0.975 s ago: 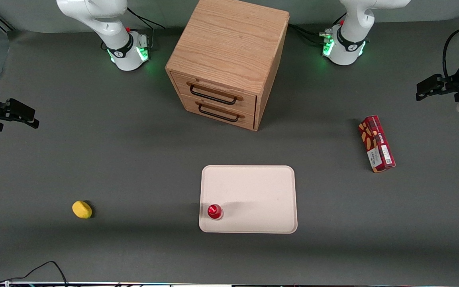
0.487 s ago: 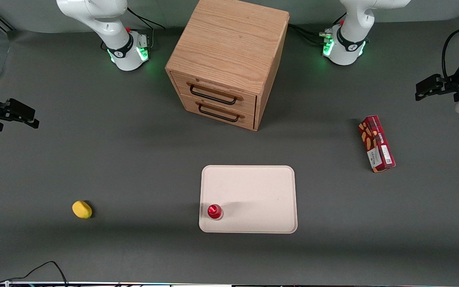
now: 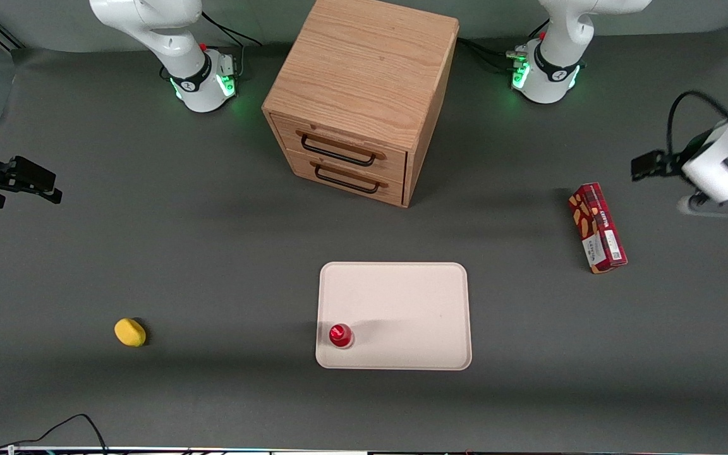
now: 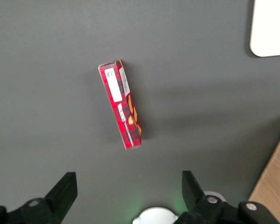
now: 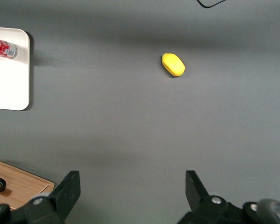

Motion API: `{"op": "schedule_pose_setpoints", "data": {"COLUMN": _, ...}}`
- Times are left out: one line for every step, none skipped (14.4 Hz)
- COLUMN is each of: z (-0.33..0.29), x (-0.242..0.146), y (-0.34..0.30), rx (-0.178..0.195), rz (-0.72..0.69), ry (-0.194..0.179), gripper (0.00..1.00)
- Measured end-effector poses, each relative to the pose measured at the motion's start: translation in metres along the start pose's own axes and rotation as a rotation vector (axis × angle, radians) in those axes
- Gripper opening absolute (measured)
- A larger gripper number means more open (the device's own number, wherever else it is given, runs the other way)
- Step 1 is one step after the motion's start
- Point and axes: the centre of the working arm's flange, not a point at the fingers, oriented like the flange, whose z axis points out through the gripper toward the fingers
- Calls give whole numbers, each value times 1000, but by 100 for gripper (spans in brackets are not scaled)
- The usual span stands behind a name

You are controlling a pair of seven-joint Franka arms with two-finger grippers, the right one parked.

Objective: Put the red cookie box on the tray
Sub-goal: 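Move the left gripper down over the red tartan cookie box, then close the left gripper on the cookie box's end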

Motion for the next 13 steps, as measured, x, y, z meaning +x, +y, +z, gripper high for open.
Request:
{"op": "schedule_pose_setpoints", "data": {"z": 21, "x": 7, "y": 0, "rx": 1, "rz": -1, "ry": 4, "gripper": 100}}
{"op": "schedule_pose_setpoints", "data": {"z": 41, "x": 11, "y": -2, "rx": 1, "rz": -3, "ry": 12, "gripper": 100}}
{"op": "schedule_pose_setpoints", "data": {"z": 60, "x": 14, "y": -4, "rx": 0, "rz": -8, "ry": 17, "gripper": 100}}
{"op": "schedule_pose_setpoints", "data": {"z": 80, "x": 15, "y": -5, "rx": -1, "rz": -17, "ry": 21, "gripper": 100}}
{"op": "schedule_pose_setpoints", "data": {"z": 100, "x": 14, "y": -6, "rx": -2, "rz": -30, "ry": 26, "gripper": 100}}
{"op": "schedule_pose_setpoints", "data": {"z": 118, "x": 14, "y": -8, "rx": -3, "rz": -40, "ry": 37, "gripper": 100}}
{"op": "schedule_pose_setpoints", "data": {"z": 137, "x": 13, "y": -11, "rx": -4, "rz": -51, "ry": 55, "gripper": 100}}
{"op": "schedule_pose_setpoints", "data": {"z": 155, "x": 11, "y": -15, "rx": -4, "rz": -59, "ry": 80, "gripper": 100}}
{"op": "schedule_pose_setpoints", "data": {"z": 174, "x": 8, "y": -20, "rx": -5, "rz": -71, "ry": 104, "gripper": 100}}
{"op": "schedule_pose_setpoints", "data": {"z": 192, "x": 4, "y": -26, "rx": -6, "rz": -84, "ry": 122, "gripper": 100}}
{"op": "schedule_pose_setpoints", "data": {"z": 211, "x": 0, "y": -33, "rx": -6, "rz": -99, "ry": 132, "gripper": 100}}
{"op": "schedule_pose_setpoints", "data": {"z": 225, "x": -2, "y": -38, "rx": -6, "rz": -112, "ry": 134, "gripper": 100}}
{"op": "schedule_pose_setpoints", "data": {"z": 235, "x": -2, "y": -42, "rx": -9, "rz": -128, "ry": 134, "gripper": 100}}
